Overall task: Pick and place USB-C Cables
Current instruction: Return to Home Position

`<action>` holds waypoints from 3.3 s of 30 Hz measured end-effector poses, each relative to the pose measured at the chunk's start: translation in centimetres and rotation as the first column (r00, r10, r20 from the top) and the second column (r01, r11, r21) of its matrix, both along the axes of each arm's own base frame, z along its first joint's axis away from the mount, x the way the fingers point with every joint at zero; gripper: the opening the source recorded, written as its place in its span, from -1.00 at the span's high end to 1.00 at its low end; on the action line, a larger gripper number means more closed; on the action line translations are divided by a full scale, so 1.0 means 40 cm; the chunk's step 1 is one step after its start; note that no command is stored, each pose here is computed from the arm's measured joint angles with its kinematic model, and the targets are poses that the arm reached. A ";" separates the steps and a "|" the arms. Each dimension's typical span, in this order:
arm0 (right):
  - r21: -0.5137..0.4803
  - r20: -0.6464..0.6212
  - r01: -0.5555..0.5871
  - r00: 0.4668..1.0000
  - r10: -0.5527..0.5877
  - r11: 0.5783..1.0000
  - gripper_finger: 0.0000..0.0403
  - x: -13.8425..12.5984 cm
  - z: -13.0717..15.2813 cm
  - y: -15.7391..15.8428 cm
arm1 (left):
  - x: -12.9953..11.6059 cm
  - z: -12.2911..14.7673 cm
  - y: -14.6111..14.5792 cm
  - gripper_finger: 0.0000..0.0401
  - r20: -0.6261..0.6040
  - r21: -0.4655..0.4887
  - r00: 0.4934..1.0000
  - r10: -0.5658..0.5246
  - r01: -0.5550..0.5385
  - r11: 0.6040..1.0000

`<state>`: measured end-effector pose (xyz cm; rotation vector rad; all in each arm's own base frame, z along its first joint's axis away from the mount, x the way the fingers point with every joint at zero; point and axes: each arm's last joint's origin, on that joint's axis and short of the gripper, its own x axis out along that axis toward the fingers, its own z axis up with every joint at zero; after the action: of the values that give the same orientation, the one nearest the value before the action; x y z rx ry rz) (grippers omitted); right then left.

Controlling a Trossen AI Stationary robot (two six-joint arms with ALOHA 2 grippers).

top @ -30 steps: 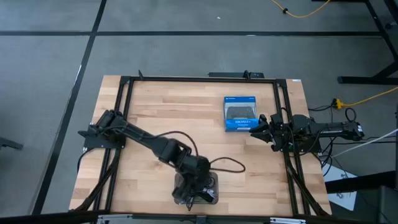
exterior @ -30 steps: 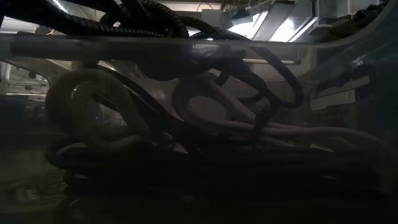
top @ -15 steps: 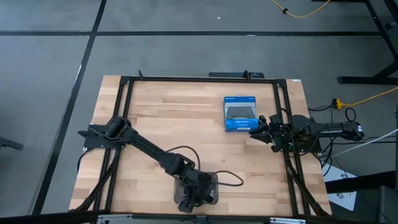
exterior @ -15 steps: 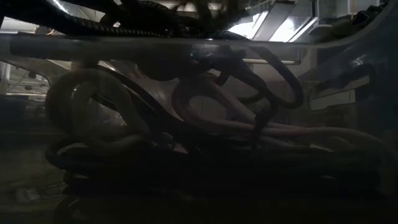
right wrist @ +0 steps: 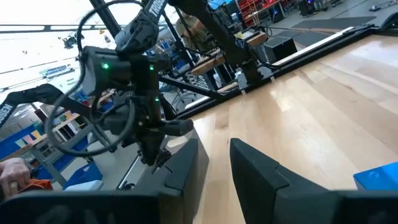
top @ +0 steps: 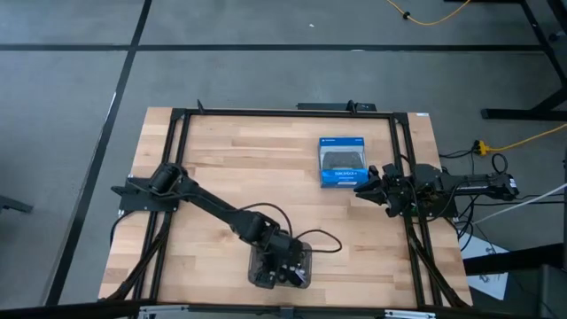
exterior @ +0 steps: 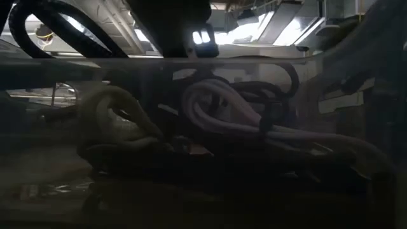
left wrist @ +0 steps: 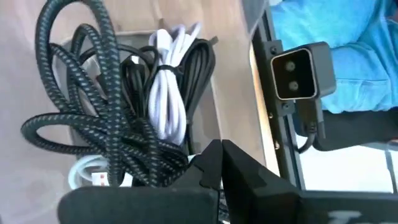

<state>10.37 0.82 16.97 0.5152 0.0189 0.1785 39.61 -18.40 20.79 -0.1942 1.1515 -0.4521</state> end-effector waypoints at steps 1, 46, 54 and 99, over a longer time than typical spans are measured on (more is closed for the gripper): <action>0.000 -0.003 0.000 1.000 0.000 1.000 0.52 0.000 -0.001 0.000 | 0.000 0.004 0.002 0.99 0.005 0.001 1.000 -0.004 0.004 1.000; -0.430 0.103 -0.111 0.980 0.170 0.896 0.52 -0.020 0.005 0.009 | -0.698 -0.090 0.454 1.00 0.816 0.014 0.511 0.270 -0.484 0.875; -0.447 0.068 -0.082 0.990 0.126 0.891 0.52 -0.014 0.000 -0.002 | -0.723 -0.132 0.457 1.00 0.846 -0.016 0.456 0.276 -0.496 0.868; -0.446 0.037 -0.096 0.991 0.125 0.890 0.52 -0.009 -0.006 -0.002 | -0.724 -0.131 0.458 1.00 0.854 -0.014 0.441 0.277 -0.512 0.859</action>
<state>10.03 0.75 16.74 0.0496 0.0251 0.2940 10.66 -0.06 15.56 -0.0044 0.1477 0.0727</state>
